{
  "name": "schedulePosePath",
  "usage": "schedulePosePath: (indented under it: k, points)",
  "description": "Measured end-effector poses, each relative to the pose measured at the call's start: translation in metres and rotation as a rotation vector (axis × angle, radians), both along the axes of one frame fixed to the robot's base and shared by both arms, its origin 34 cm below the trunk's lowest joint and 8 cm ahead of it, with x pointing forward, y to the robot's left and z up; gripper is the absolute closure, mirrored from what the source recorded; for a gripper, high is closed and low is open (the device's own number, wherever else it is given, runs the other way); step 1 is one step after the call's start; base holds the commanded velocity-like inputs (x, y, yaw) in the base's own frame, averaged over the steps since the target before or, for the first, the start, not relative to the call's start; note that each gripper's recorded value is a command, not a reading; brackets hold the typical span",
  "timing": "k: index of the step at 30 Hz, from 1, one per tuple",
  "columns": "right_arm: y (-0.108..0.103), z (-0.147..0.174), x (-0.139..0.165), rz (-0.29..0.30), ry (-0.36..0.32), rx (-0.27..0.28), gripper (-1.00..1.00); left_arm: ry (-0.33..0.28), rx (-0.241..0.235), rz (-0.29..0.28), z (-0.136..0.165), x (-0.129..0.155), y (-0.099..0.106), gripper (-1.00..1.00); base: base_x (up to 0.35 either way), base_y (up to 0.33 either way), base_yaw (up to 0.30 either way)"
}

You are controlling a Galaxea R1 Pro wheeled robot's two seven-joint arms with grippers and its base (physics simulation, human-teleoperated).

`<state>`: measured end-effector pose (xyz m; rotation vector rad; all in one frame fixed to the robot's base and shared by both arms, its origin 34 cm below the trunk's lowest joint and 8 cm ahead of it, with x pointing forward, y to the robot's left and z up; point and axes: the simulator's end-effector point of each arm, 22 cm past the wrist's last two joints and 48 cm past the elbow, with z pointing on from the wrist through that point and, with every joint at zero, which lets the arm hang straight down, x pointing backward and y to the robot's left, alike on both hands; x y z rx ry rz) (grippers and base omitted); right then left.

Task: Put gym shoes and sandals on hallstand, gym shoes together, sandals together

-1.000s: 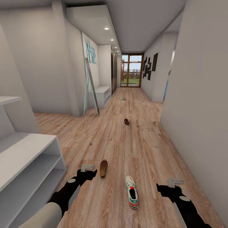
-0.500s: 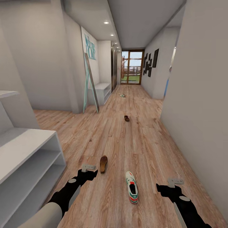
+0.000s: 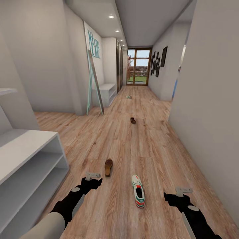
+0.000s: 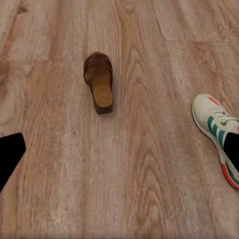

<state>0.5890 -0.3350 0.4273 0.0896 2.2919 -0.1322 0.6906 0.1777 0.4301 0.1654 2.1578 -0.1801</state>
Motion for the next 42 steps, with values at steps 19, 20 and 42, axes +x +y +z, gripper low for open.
schedulePosePath:
  k: [19,20,42]
  points:
    - [0.000,-0.057,-0.016,0.000,0.030,0.000,-1.00,0.030,0.000,0.000,-0.060,-0.016,0.000,-1.00,0.000,0.000,0.000]
    - [0.000,-0.060,-0.016,0.000,0.031,0.000,-1.00,0.031,0.000,0.000,-0.064,-0.016,0.000,-1.00,0.000,0.000,0.000]
    - [0.000,-0.123,-0.038,0.000,0.155,0.001,-1.00,0.157,-0.001,0.001,-0.139,-0.040,0.000,-1.00,0.000,0.000,0.000]
